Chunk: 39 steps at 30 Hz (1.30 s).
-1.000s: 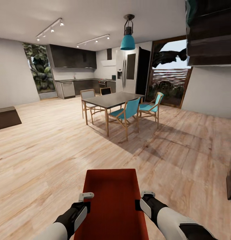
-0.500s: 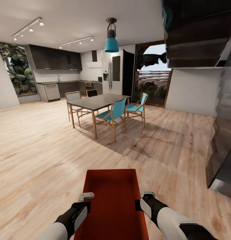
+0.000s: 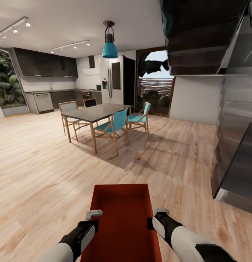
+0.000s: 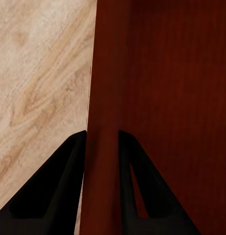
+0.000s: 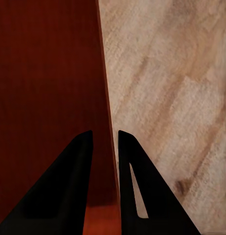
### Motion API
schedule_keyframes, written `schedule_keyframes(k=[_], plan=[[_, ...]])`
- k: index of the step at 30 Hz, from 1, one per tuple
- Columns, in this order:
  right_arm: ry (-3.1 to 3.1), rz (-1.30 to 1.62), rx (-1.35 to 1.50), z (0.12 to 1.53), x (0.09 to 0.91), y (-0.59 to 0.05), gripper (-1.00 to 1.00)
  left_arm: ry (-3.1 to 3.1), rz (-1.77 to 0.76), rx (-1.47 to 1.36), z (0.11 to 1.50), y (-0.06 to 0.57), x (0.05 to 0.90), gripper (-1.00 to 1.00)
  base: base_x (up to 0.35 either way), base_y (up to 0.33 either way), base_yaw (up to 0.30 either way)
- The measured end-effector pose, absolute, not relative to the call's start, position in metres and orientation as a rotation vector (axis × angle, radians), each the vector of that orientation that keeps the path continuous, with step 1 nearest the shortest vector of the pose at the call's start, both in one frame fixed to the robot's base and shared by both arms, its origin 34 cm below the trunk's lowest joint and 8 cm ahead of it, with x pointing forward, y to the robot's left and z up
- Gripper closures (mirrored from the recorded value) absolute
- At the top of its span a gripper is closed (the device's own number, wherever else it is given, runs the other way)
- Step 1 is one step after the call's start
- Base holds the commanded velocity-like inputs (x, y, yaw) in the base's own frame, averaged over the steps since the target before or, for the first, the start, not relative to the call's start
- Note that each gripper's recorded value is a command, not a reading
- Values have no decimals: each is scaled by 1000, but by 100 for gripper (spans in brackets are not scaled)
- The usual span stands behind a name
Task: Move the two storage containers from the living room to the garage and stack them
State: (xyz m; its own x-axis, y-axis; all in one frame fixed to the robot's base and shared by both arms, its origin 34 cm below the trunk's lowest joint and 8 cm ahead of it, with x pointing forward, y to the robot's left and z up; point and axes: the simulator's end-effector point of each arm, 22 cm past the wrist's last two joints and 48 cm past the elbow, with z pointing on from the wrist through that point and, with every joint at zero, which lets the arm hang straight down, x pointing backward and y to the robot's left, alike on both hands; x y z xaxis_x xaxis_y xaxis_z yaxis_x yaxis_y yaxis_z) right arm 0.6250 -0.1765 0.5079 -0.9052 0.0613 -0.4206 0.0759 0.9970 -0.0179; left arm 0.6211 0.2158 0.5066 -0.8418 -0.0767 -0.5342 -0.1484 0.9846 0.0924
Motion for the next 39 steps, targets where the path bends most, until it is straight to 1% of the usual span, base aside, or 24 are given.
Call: schedule_keyframes(k=[39], plan=[[2694, -45, 99, 517, 627, -178, 100, 2561, 174, -155, 516, 215, 624, 100, 0, 0, -279]])
